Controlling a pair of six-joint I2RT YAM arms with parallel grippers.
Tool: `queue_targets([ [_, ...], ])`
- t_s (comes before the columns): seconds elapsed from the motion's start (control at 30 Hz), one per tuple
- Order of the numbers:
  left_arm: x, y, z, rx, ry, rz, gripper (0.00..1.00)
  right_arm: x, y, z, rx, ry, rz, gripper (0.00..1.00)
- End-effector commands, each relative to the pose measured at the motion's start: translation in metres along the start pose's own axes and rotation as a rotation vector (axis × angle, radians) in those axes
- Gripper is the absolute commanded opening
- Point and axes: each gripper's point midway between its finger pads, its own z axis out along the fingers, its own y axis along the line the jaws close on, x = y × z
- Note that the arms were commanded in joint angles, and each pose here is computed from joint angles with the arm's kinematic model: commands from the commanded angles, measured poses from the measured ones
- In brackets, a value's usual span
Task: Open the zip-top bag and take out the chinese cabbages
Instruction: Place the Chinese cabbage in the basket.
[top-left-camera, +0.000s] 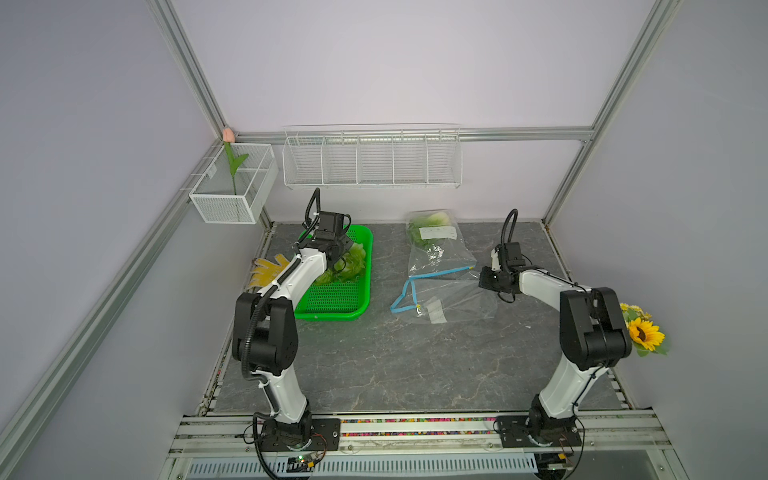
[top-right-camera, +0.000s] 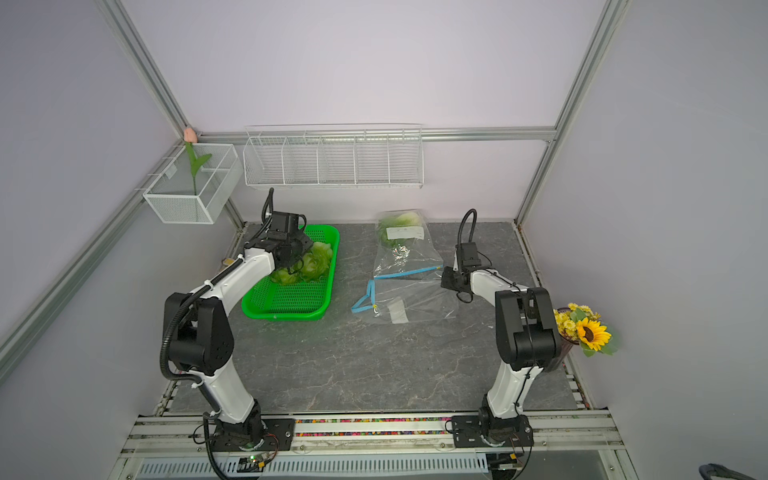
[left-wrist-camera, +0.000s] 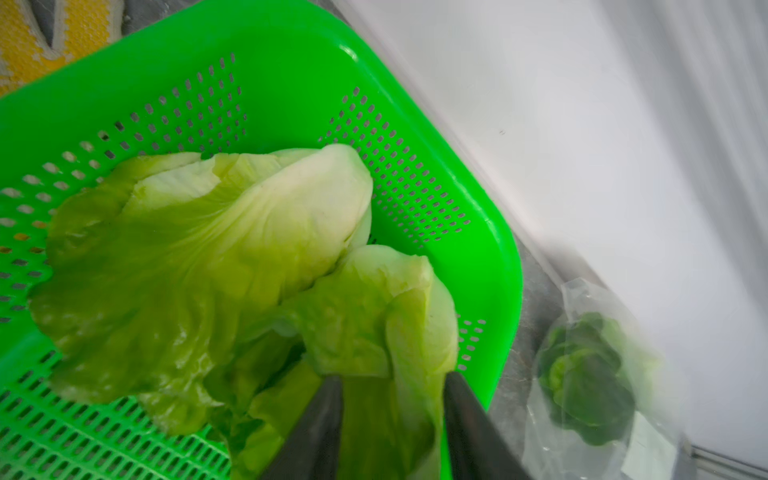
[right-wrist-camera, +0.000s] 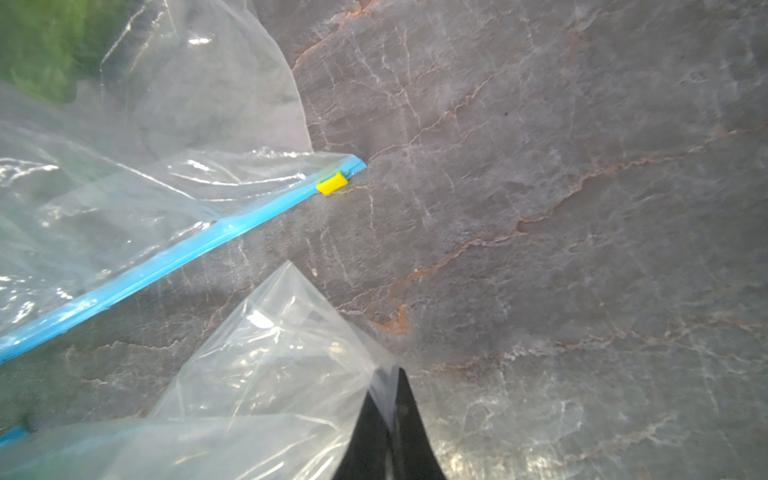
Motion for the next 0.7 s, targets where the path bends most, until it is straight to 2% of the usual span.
queue_targets([
  [0.0, 0.026, 0.013, 0.011, -0.045, 0.104, 0.005, 0.26, 0.002, -0.001, -0.007, -0.008, -0.004, -0.006, 0.07],
  [0.07, 0.035, 0.019, 0.014, -0.052, 0.127, -0.008, 0.18, 0.003, -0.002, -0.007, -0.007, -0.003, -0.007, 0.07],
  [0.13, 0.043, 0.025, 0.015, -0.055, 0.148, -0.023, 0.15, 0.002, -0.002, -0.007, -0.009, -0.002, -0.004, 0.07],
  [0.4, 0.069, 0.040, 0.028, -0.078, 0.203, -0.035, 0.13, 0.001, 0.001, -0.006, -0.020, -0.002, 0.001, 0.07],
  [0.6, 0.062, 0.034, 0.030, -0.080, 0.189, -0.025, 0.14, -0.002, 0.002, -0.011, -0.022, -0.014, -0.004, 0.07],
  [0.67, 0.058, 0.032, 0.025, -0.077, 0.177, -0.016, 0.18, -0.004, 0.002, -0.014, -0.019, -0.021, -0.004, 0.07],
])
